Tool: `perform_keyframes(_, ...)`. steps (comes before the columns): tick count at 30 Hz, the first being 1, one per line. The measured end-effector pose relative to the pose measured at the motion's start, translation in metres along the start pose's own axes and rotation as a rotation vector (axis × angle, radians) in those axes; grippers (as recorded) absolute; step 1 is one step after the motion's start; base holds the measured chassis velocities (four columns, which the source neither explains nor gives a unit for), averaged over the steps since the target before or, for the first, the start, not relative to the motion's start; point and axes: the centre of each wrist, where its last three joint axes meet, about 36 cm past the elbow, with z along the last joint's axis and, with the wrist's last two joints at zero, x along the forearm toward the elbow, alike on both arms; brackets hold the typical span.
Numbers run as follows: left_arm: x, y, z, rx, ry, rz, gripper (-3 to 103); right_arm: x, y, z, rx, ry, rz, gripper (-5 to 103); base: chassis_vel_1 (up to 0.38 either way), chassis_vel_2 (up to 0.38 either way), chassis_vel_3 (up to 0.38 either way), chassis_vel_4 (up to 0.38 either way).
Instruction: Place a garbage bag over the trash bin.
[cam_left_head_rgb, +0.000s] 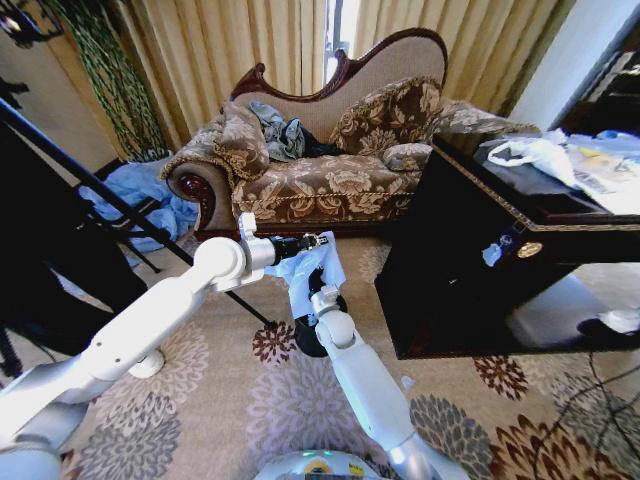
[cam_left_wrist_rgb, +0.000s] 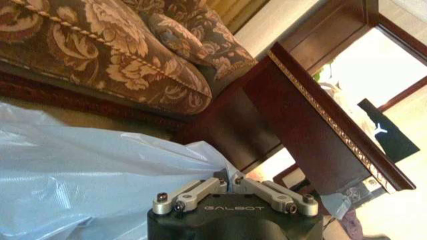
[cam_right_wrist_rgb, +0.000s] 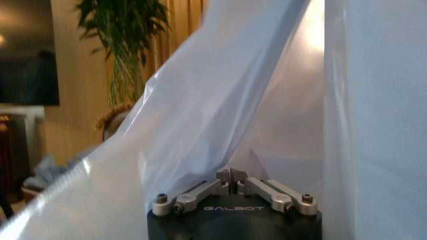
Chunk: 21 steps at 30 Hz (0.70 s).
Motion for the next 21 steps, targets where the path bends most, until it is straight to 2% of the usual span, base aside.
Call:
perform_keyframes(4, 0.001, 0.000, -0.001, -0.002, -0.005, 0.002, 0, -0.005, 0.000, 0.003, 0.023, 0.040, 0.007, 0, 0.000, 0.000, 0.000, 0.000)
perform_keyframes(9, 0.004, 0.001, -0.003, -0.005, -0.021, -0.003, 0, -0.012, -0.010, 0.003, 0.071, 0.060, 0.071, 0, 0.000, 0.000, 0.000, 0.000)
perform_keyframes(12, 0.012, -0.001, -0.009, -0.015, -0.038, -0.011, 0, -0.005, -0.015, 0.003, 0.223, 0.109, 0.097, 0, 0.000, 0.000, 0.000, 0.000)
perform_keyframes(13, 0.012, -0.001, -0.009, -0.015, -0.038, -0.011, 0, -0.005, -0.015, 0.003, 0.223, 0.109, 0.097, 0, 0.000, 0.000, 0.000, 0.000)
perform_keyframes(16, 0.018, -0.005, -0.015, -0.025, -0.056, -0.011, 0, 0.003, -0.021, 0.013, 0.296, 0.133, 0.104, 0, 0.000, 0.000, 0.000, 0.000)
perform_keyframes(19, 0.020, -0.006, -0.018, -0.027, -0.065, -0.010, 0, 0.008, -0.026, 0.020, 0.291, 0.139, 0.115, 0, 0.000, 0.000, 0.000, 0.000)
perform_keyframes(21, 0.020, -0.007, -0.018, -0.027, -0.068, -0.012, 0, 0.013, -0.022, 0.014, 0.245, 0.124, 0.115, 0, 0.000, 0.000, 0.000, 0.000)
